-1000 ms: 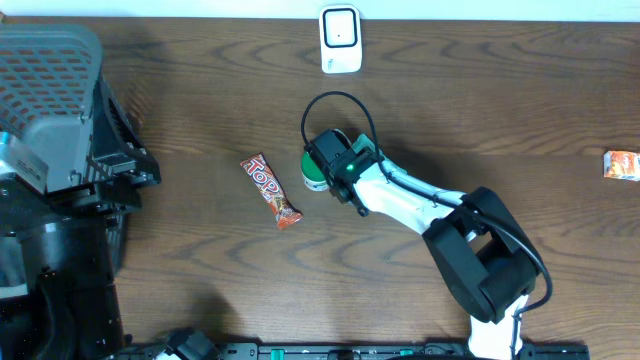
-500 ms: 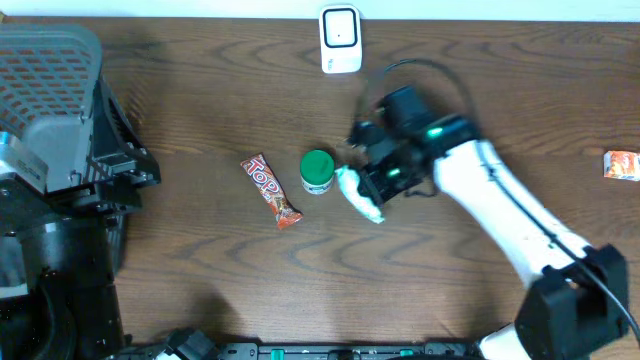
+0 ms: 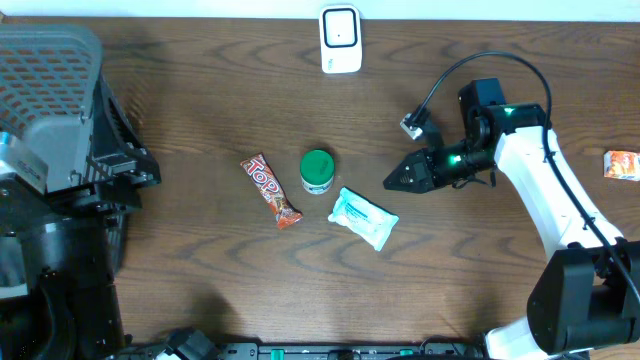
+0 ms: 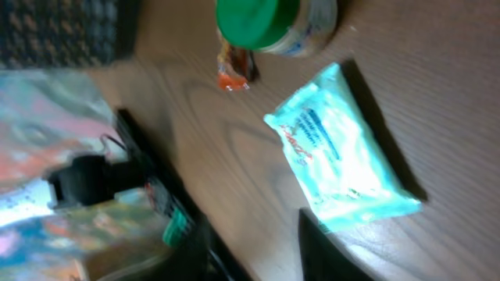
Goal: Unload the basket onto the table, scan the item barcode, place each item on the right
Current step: 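Move the right gripper over the teal tissue pack, then grasp the teal tissue pack with the right gripper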
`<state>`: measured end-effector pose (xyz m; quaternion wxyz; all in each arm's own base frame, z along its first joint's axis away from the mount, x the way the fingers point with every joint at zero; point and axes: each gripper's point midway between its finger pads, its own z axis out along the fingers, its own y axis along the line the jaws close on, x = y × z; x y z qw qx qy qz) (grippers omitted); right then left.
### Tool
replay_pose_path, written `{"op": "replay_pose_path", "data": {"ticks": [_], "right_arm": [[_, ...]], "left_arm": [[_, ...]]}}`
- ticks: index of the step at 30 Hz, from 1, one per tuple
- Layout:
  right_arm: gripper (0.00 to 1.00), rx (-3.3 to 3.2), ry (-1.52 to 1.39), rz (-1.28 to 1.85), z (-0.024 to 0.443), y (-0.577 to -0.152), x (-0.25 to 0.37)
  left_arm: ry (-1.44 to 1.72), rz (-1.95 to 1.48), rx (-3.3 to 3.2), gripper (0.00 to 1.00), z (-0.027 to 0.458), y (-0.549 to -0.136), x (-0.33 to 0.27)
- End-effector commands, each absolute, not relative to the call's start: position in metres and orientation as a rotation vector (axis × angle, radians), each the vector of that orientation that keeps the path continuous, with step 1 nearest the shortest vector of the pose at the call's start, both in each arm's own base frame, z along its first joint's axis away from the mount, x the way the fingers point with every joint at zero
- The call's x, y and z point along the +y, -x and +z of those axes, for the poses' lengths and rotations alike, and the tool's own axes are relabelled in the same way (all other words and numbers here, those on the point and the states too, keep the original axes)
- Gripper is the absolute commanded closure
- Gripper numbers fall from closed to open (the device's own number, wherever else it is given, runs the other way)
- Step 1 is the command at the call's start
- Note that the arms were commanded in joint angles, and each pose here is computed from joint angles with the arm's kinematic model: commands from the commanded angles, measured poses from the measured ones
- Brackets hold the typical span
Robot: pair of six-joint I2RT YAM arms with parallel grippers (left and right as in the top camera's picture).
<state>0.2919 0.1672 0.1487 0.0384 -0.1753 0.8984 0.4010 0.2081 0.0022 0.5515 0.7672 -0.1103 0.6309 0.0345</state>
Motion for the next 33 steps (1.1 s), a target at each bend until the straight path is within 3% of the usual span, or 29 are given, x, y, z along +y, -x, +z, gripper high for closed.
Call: {"op": "replay_pose_path", "data": {"ticks": [1, 2, 3, 7, 12, 16, 22, 33], "right_arm": [[0.36, 2.819, 0.590, 1.152, 0.136, -0.284, 0.173], [0.06, 2.845, 0.633, 1.080, 0.131, -0.282, 0.174], [0.01, 2.881, 0.665, 0.982, 0.123, -0.281, 0.173], [0.01, 3.008, 0.741, 0.449, 0.096, -0.276, 0.166], [0.01, 2.905, 0.952, 0.102, 0.085, -0.267, 0.192], [0.01, 2.805, 0.955, -0.249, 0.071, -0.268, 0.184], [0.01, 2.754, 1.043, -0.297, 0.035, -0.249, 0.188], [0.01, 2.666, 1.122, -0.256, 0.018, -0.246, 0.216]], "left_arm": [[0.238, 0.091, 1.370, 0.02, 0.551, -0.207, 0.004], [0.238, 0.091, 1.370, 0.02, 0.551, -0.207, 0.004], [0.238, 0.091, 1.370, 0.02, 0.551, -0.207, 0.004], [0.239, 0.091, 1.370, 0.02, 0.551, -0.207, 0.004], [0.238, 0.091, 1.370, 0.02, 0.551, -0.207, 0.004], [0.238, 0.091, 1.370, 0.02, 0.551, -0.207, 0.004], [0.238, 0.091, 1.370, 0.02, 0.551, -0.207, 0.004], [0.239, 0.091, 1.370, 0.02, 0.551, -0.207, 0.004]]}}
